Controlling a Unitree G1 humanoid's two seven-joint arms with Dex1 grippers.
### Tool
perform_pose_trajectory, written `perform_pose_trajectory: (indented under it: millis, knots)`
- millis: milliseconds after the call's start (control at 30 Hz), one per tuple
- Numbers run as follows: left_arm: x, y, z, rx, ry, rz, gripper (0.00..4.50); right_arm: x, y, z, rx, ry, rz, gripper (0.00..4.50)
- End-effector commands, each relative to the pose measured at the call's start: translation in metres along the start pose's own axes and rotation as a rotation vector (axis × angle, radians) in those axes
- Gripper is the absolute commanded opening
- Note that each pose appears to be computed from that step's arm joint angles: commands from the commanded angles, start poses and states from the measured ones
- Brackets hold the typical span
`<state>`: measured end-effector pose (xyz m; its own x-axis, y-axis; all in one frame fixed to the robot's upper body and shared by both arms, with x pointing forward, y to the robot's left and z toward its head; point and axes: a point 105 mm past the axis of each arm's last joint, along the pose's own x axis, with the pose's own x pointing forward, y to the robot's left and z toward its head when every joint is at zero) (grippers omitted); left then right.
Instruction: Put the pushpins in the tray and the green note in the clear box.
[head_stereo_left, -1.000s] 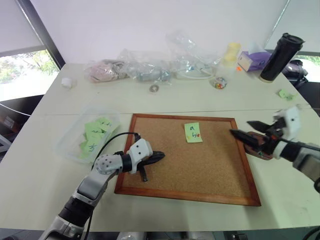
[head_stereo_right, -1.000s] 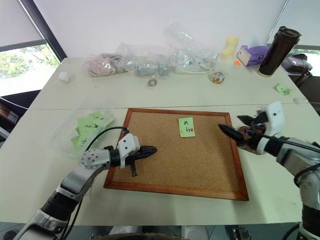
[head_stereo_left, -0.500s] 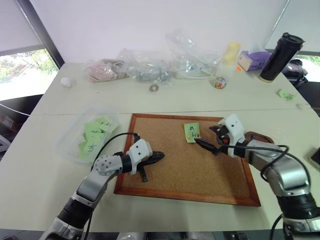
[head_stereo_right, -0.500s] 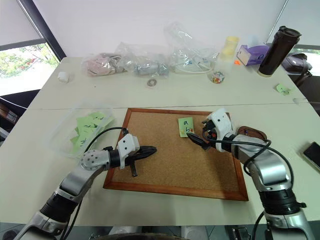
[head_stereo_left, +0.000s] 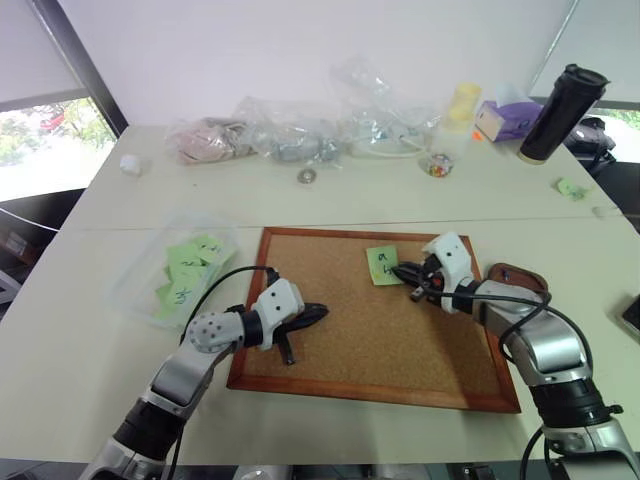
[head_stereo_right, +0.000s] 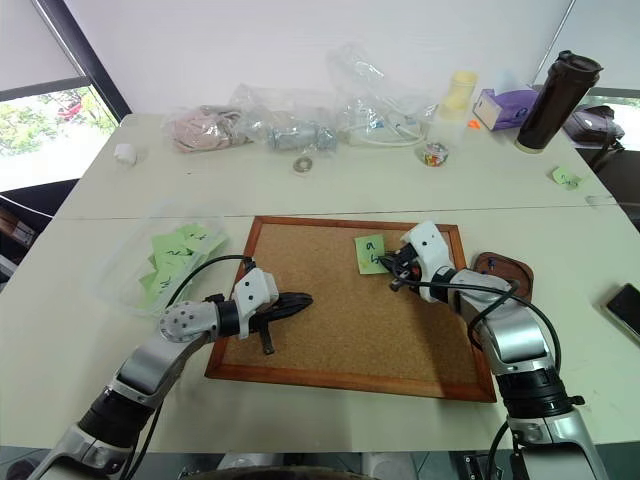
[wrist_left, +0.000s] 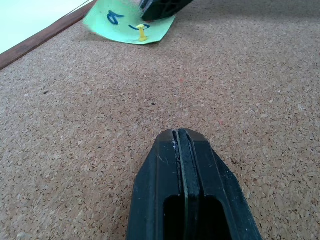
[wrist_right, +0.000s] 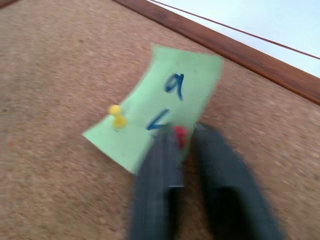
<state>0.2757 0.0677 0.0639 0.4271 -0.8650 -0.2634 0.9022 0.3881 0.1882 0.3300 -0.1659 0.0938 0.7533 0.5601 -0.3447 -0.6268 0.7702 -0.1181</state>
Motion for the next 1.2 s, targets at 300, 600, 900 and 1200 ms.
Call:
perform_pose_trajectory:
  millis: [300,600,900,1200]
  knots:
    - [-0.005,-0.006,-0.029,-0.057,0.130,0.000,0.00,-0.011,-0.016,0.017,0.027,-0.065,-0.073,0.02]
    - [-0.004,-0.006,-0.028,-0.066,0.129,-0.005,0.00,-0.024,-0.027,0.025,0.071,-0.094,-0.112,0.02]
    - [-0.004,-0.006,-0.026,-0.067,0.129,-0.007,0.00,-0.022,-0.026,0.024,0.161,-0.088,-0.100,0.02]
    - [-0.004,-0.007,-0.027,-0.071,0.129,-0.003,0.00,-0.017,-0.024,0.024,0.139,-0.071,-0.093,0.89]
